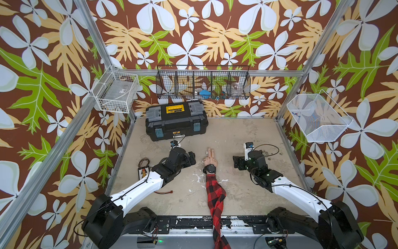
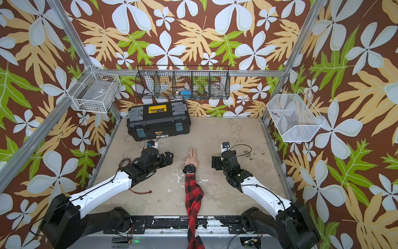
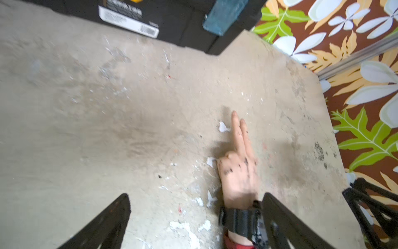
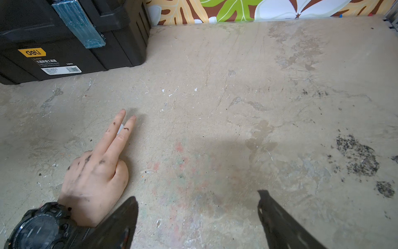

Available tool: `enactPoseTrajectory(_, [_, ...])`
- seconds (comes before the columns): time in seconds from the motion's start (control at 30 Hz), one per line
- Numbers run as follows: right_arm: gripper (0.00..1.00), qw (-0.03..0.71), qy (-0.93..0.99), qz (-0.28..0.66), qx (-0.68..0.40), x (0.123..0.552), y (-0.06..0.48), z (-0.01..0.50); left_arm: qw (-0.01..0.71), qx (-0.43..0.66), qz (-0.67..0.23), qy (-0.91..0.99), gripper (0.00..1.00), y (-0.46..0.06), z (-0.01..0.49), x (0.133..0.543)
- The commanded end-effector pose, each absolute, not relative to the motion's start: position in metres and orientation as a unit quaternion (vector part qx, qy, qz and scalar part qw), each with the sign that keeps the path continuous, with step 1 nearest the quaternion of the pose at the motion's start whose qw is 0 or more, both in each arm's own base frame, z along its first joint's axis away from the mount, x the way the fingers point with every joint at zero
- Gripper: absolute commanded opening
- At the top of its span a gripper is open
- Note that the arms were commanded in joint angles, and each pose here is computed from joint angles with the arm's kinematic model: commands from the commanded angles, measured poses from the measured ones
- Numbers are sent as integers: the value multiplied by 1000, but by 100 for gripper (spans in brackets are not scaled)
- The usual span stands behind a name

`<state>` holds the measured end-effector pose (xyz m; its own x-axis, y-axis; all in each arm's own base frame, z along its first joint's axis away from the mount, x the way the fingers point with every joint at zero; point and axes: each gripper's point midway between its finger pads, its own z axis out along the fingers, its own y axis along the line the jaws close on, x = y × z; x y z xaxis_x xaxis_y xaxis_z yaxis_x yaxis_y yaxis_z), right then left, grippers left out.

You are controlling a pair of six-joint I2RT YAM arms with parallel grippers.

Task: Take off the watch
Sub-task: Adjust the hand at the center of the board.

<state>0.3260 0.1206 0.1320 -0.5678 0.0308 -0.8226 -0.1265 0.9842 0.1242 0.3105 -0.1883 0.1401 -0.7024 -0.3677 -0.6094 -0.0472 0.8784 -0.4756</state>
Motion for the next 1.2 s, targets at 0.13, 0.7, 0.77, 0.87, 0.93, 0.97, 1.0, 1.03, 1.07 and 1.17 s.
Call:
enactPoseTrajectory(0.13, [90, 452, 888, 74, -26, 320, 116, 129, 290, -116, -211, 926, 98, -235, 122, 274])
enactPoseTrajectory(0.7, [91, 451, 889, 70, -32, 318, 114, 124, 207, -46, -184, 960, 92, -307, 76, 244])
enactPoseTrajectory(0.77, [91, 452, 889, 71, -31, 318, 114, 125, 205, -42, -173, 962, 91, -309, 70, 246])
enactPoseTrajectory(0.87, [91, 454, 887, 74, -32, 319, 116, 126, 196, -36, -166, 966, 90, -314, 60, 246])
enactPoseTrajectory(0.93, [91, 455, 887, 75, -31, 320, 116, 127, 190, -33, -164, 967, 90, -318, 55, 245])
enactPoseTrajectory(0.97, [91, 455, 887, 76, -30, 320, 116, 127, 188, -30, -161, 969, 90, -320, 52, 245])
enactPoseTrajectory(1.0, [91, 455, 887, 76, -30, 320, 116, 127, 186, -29, -159, 969, 90, -321, 50, 245])
enactPoseTrajectory(1.03, [91, 455, 886, 77, -30, 320, 116, 127, 183, -27, -156, 970, 89, -322, 47, 244])
enactPoseTrajectory(1.07, [91, 455, 887, 78, -30, 320, 117, 127, 180, -25, -152, 972, 89, -322, 43, 243])
enactPoseTrajectory(1.17, [91, 454, 887, 81, -30, 320, 118, 126, 176, -25, -144, 973, 85, -322, 35, 244])
